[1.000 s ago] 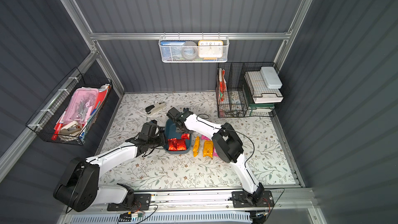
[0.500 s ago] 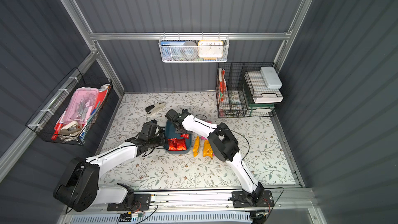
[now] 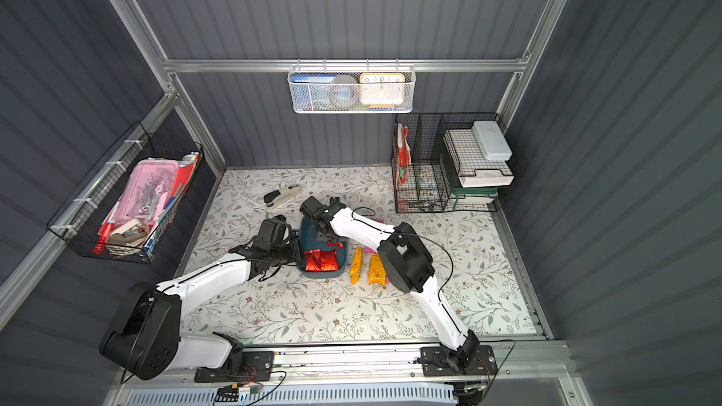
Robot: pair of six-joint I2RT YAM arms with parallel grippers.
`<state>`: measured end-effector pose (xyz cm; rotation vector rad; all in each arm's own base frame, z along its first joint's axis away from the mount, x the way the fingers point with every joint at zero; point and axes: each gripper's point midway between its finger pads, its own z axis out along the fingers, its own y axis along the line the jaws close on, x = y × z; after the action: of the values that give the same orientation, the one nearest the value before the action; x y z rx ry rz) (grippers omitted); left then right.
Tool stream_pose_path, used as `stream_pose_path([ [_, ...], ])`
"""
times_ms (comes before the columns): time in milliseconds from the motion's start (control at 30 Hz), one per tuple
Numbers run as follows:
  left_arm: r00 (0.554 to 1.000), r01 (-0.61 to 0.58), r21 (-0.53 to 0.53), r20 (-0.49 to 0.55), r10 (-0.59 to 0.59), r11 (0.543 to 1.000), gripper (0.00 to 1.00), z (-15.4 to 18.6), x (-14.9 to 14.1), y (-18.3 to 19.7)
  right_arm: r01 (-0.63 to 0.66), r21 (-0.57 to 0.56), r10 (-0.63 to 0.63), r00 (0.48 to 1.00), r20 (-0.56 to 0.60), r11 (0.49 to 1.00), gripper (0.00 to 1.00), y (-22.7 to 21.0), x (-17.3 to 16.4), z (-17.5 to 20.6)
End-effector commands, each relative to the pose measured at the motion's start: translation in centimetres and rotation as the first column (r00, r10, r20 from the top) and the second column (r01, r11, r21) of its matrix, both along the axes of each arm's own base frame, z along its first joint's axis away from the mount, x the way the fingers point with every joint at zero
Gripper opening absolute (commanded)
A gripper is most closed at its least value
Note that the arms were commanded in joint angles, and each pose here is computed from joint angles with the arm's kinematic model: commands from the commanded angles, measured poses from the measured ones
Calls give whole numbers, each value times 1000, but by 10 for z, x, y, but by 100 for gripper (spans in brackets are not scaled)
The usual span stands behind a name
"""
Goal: Take the tea bags out of the storage box
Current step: Pick up the tea bag from the storage box.
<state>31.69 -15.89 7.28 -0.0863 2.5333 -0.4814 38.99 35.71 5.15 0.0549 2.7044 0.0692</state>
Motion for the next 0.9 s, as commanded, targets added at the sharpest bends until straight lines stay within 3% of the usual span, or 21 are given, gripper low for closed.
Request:
stream_pose_path([
  [0, 1000, -13, 16, 8, 12, 1000, 0, 6, 6, 2, -32, 68, 31, 999, 24, 997, 0, 5, -4, 29],
  [300, 1000, -30, 42, 7, 30, 999, 0, 4, 11, 5, -101, 182, 86, 992, 88, 978, 0, 8, -15, 81],
  [533, 1000, -17, 49, 3, 16, 999, 0, 2, 11, 4, -42, 145, 17, 986, 168, 989, 0, -47, -30, 117],
  [633, 1000, -11, 46, 10, 11, 999, 0, 5, 10, 4, 15, 123, -38, 982, 184, 992, 0, -84, -33, 119],
  [867, 999, 10, 46, 37, -12, 999, 0, 13, 8, 4, 116, 46, -120, 988, 94, 992, 0, -158, -28, 80],
])
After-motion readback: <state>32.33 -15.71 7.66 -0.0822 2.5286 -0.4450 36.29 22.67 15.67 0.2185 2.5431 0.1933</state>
